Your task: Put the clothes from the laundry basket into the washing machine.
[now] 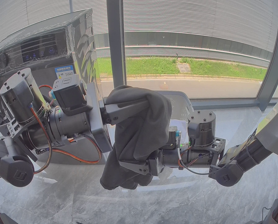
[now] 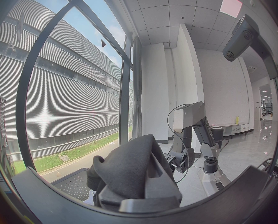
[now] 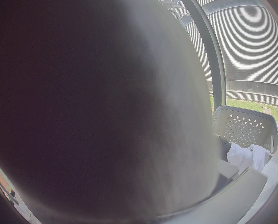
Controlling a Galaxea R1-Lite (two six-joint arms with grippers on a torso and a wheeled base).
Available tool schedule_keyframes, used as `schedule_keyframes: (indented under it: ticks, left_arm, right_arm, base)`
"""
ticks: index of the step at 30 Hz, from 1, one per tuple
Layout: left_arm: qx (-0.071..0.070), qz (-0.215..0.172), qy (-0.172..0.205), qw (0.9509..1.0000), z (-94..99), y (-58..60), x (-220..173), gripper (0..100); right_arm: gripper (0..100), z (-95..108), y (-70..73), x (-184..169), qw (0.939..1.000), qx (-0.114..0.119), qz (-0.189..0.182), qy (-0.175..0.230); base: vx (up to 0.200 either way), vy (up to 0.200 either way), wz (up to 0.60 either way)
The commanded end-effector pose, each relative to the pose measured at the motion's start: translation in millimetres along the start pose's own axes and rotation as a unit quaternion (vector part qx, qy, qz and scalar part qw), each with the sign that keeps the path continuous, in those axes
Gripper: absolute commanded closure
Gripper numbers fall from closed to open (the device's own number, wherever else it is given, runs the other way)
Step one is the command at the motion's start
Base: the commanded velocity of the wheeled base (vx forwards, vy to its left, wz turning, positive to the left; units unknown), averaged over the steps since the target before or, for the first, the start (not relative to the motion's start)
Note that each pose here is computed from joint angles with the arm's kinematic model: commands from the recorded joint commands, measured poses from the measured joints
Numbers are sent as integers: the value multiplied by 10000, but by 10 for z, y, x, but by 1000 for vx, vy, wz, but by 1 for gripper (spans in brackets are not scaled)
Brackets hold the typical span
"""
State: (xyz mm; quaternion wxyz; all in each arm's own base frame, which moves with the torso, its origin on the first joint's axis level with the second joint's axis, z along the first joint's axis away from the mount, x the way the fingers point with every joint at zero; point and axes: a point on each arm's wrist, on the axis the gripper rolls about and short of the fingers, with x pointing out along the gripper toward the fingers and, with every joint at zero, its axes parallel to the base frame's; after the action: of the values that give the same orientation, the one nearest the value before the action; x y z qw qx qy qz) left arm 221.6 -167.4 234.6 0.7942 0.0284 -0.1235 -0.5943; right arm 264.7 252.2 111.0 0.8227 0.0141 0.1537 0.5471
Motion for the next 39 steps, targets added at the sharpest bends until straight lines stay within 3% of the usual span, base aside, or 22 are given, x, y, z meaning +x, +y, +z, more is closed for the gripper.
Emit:
schedule_keyframes:
  ticks: [1, 2, 6, 10, 17, 18, 20, 25, 26, 31, 33, 34, 35, 36, 39]
  left_arm:
    - [-3, -3, 5, 10000, -7, 3, 5, 100]
    - [2, -2, -1, 10000, -4, 5, 6, 100]
    - [2, -2, -1, 10000, -4, 5, 6, 100]
    - [-19, 26, 33, 10000, -27, 24, 10, 100]
    - [-202, 566, 329, 9977, -260, 247, 12, 100]
    - [-202, 566, 329, 9977, -260, 247, 12, 100]
    - [-255, 843, 407, 9953, -361, 426, -13, 100]
    - [-364, 1019, 567, 9925, -511, 541, -18, 100]
    - [-370, 1019, 573, 9925, -516, 542, -17, 0]
    - [-413, 1016, 631, 9920, -549, 530, -28, 0]
    - [-611, 1140, 906, 9875, -704, 517, -204, 0]
    - [-641, 1159, 960, 9865, -734, 512, -239, 0]
    - [-775, 1193, 1196, 9826, -867, 467, -427, 0]
    - [-825, 1108, 1314, 9817, -957, 413, -562, 0]
    - [-748, 987, 1422, 9821, -1103, 350, -892, 0]
  right_arm:
    - [0, -48, -18, 21, 10000, 2, -1, 69]
    - [100, -42, -22, 15, 10000, -30, -8, 61]
    - [100, 4, 3, 0, 9999, -167, 27, -5]
    - [100, 90, 113, -98, 9995, -255, 132, -108]
    - [100, -38, 776, -689, 9951, -362, 907, 134]
    - [100, -38, 776, -689, 9951, -362, 907, 134]
    - [100, -57, 986, -917, 9922, -436, 1163, 90]
    - [100, 30, 1057, -1052, 9909, -526, 1228, -142]
    - [100, 41, 1056, -1058, 9910, -533, 1215, -165]
    - [100, 53, 1060, -1066, 9908, -544, 1225, -193]
    - [100, 84, 1064, -1096, 9907, -561, 1210, -266]
    - [100, 84, 1064, -1096, 9907, -561, 1210, -266]
    - [100, 91, 1059, -1116, 9910, -558, 1182, -291]
    - [100, 105, 1049, -1141, 9913, -564, 1141, -334]
    - [100, 122, 1003, -1183, 9925, -549, 1026, -388]
  base:
    - [0, 0, 0]
    - [0, 0, 0]
    - [0, 0, 0]
    - [0, 0, 0]
    - [0, 0, 0]
    - [0, 0, 0]
    - [0, 0, 0]
    - [0, 0, 0]
    - [0, 0, 0]
    - [0, 0, 0]
    - [0, 0, 0]
    - [0, 0, 0]
    - [0, 0, 0]
    - [0, 0, 0]
    - [0, 0, 0]
